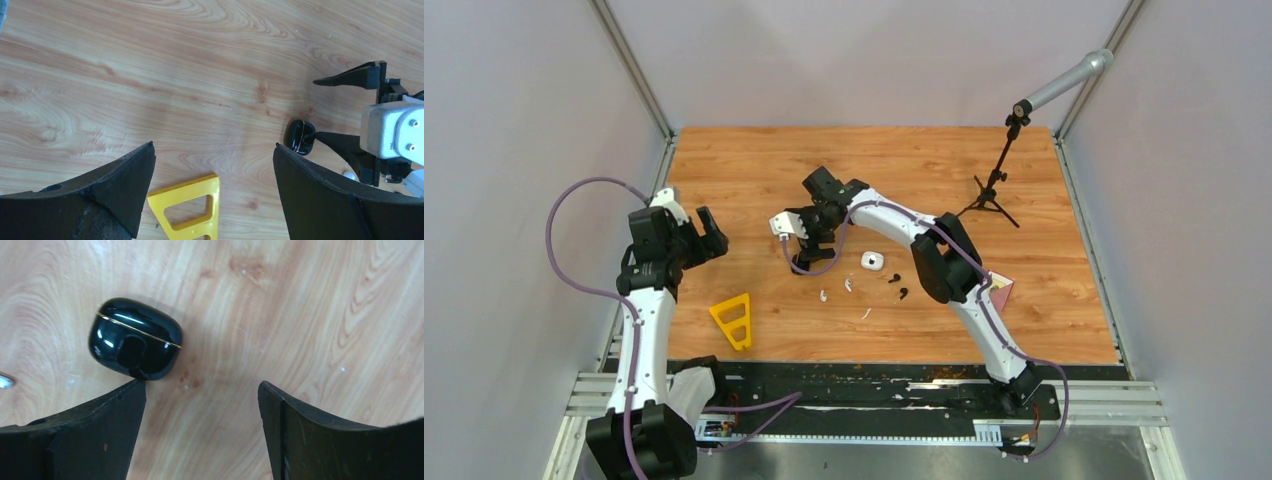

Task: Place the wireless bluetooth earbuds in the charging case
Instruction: Pick up the charging case from the center of the board.

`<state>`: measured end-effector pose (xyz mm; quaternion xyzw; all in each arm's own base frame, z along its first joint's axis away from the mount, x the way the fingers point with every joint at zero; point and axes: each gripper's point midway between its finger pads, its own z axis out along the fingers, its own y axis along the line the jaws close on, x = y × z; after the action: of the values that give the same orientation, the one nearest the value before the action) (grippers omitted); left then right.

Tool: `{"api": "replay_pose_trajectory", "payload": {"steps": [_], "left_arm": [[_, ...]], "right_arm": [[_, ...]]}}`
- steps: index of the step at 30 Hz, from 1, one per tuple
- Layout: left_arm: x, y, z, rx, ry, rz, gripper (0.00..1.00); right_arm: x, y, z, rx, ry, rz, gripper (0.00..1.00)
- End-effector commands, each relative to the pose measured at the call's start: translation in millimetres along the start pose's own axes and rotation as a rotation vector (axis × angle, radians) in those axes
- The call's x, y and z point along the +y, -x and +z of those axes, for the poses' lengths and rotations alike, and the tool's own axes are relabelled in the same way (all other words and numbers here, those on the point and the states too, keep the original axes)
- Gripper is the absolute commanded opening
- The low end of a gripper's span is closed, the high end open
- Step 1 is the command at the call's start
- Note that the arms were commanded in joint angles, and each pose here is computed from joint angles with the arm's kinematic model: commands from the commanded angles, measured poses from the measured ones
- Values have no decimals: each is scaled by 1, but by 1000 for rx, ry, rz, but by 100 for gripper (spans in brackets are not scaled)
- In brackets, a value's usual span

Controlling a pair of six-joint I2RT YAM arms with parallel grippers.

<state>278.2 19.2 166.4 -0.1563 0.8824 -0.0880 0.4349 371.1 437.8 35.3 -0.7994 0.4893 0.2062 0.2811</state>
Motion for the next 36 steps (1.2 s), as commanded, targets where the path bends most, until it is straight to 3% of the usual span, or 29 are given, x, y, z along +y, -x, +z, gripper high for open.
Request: {"api": "replay_pose_trajectory", "payload": {"steps": [1,13,20,27,30,36], "left_arm": [[-7,24,-7,-62,-25,-7,94],[-9,21,1,-16,-36,-14,94],[-12,20,6,1,-55,-27,93],[-21,17,12,25,-114,-53,91],[-22,13,18,48,-121,-63,88],[-40,7,31,96,-222,-74,87]], "right_arm": [[26,17,16,-47,110,-22,82],[44,45,22,-155,168,97,78],[55,36,28,-138,190,176,66],[62,27,28,-110,208,201,67],[58,24,27,-98,192,215,51],[30,48,-24,-148,88,252,36]]}}
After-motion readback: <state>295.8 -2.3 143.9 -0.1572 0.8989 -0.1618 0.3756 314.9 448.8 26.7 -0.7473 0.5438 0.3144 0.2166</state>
